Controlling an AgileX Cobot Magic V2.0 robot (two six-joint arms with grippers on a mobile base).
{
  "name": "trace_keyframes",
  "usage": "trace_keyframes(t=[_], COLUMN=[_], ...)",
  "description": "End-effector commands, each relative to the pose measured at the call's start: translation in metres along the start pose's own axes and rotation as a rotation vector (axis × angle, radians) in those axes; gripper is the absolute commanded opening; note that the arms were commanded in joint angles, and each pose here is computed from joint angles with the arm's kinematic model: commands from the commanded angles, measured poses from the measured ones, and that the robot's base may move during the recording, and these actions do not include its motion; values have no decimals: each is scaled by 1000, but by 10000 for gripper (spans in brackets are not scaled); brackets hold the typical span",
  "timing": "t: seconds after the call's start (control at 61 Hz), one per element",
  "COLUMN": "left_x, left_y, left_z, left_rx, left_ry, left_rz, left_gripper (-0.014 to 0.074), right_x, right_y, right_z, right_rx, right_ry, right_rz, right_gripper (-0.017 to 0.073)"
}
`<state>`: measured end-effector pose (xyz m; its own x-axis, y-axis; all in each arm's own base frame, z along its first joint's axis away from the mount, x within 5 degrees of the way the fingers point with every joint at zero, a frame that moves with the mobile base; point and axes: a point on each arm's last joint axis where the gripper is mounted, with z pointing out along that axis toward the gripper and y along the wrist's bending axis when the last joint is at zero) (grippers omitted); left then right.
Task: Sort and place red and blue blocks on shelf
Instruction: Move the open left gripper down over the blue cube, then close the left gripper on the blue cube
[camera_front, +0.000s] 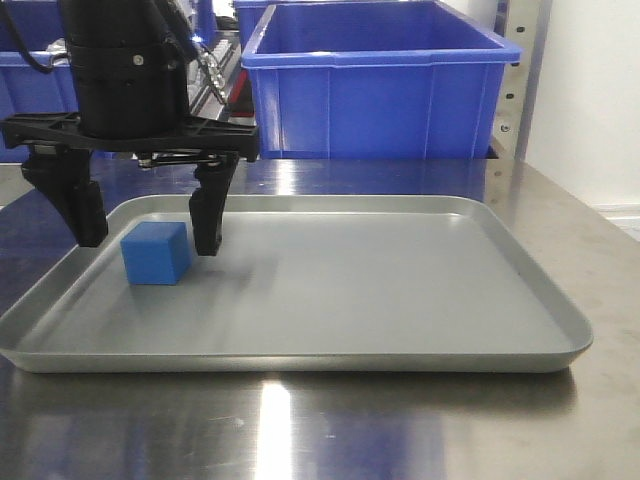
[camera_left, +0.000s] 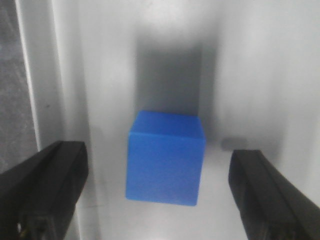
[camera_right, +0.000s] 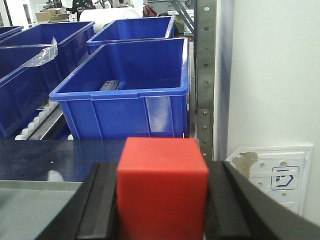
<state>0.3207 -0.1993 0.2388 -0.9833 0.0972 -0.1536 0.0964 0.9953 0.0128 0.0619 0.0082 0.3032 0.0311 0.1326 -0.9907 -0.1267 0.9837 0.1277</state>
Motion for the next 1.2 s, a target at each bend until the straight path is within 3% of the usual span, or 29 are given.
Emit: trace_keyframes(t=[0.0,0.18,0.541,0.868,0.983,1.082,1.18], left_x=[-2,-2,-2,-1,-1,0,2], left_y=[-2,-2,-1,-3,-3,-2,0], left_z=[-24,-24,-23,-23,-23,-28,-38], left_rx=[45,48,46,61,61,67,81], left_ry=[-84,-85,-80,-68,-65,-76,-98], left_rz=[1,0,-4,-15,-16,-17,-20], left_gripper=[605,579,373,334,253,113,124], right_x=[-17,-17,-17,-17,-17,-17,-17], right_y=[1,1,1,1,1,1,1], right_z=[-1,-1,-1,-1,-1,-1,-1], right_rx=[5,5,5,5,5,5,5], right_ry=[-107,-107,-107,-107,-107,-107,-107], right_rz=[-17,-17,-17,-17,-17,-17,-17], right_gripper=[37,37,37,37,37,37,37])
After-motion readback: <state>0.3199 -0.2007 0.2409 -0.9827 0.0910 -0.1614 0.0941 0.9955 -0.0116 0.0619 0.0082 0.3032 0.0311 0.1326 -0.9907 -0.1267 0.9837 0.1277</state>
